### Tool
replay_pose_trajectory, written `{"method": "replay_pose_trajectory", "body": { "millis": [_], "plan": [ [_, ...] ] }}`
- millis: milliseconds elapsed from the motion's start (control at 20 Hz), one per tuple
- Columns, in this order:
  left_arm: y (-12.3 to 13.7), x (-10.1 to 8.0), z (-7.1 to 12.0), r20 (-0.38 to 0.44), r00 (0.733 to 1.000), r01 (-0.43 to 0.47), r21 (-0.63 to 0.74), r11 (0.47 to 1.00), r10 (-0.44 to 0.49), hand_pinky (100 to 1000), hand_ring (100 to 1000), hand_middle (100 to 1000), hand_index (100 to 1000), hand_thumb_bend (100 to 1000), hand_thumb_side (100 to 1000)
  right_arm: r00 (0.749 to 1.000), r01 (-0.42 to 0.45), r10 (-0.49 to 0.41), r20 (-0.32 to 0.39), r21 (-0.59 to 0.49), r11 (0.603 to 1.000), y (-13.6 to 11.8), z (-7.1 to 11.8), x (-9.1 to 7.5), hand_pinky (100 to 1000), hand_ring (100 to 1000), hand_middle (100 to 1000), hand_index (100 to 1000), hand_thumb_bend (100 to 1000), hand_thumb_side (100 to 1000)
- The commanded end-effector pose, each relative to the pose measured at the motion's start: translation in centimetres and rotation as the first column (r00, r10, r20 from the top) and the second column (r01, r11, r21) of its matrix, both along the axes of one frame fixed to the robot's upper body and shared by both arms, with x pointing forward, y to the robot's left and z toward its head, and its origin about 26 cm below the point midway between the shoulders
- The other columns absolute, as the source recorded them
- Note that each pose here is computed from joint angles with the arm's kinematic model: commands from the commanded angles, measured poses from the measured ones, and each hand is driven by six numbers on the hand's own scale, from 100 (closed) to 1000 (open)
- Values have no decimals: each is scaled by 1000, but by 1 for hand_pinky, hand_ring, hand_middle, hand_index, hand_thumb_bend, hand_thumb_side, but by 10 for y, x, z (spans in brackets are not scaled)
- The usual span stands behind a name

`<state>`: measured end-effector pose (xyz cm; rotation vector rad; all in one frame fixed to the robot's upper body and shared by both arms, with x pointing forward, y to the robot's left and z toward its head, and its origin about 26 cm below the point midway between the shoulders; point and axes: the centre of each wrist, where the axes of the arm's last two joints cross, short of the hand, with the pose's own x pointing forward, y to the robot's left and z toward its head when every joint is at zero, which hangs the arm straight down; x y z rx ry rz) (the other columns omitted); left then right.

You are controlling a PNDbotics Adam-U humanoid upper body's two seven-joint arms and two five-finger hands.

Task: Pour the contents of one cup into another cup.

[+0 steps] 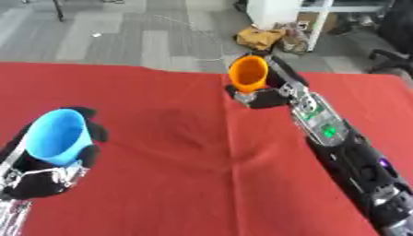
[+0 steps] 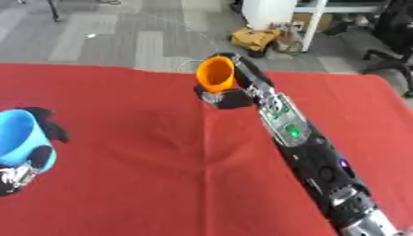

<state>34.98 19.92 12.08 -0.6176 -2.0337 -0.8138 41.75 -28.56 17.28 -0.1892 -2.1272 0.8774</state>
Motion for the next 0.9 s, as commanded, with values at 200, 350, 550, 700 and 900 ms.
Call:
{"method": "replay_pose_trajectory", "body": {
  "millis": [200, 350, 550, 700, 900],
  "plan": [
    [6, -1, -6, 24, 1000, 14, 86, 996, -16, 637, 639, 430, 762, 100, 100, 976, -95, 124, 177, -164, 982, -5, 76, -10, 636, 514, 443, 616, 221, 100],
    [7, 0, -15, 18, 999, 40, 131, 991, -43, 639, 642, 430, 761, 100, 100, 954, -183, 223, 202, -202, 962, 16, 94, -13, 639, 516, 445, 616, 222, 100],
    [9, 3, -27, 8, 998, 59, 180, 982, -61, 640, 644, 430, 758, 102, 100, 930, -257, 307, 202, -241, 936, 37, 104, -15, 640, 517, 447, 617, 226, 100],
    [5, 11, -34, -5, 997, 80, 225, 971, -81, 640, 645, 429, 758, 110, 100, 905, -328, 385, 182, -278, 903, 63, 104, -13, 641, 518, 448, 618, 230, 100],
    [-2, 23, -38, 2, 994, 108, 264, 958, -113, 640, 646, 430, 758, 115, 100, 885, -387, 444, 141, -310, 868, 86, 98, -6, 640, 517, 447, 617, 232, 100]
  ]
}}
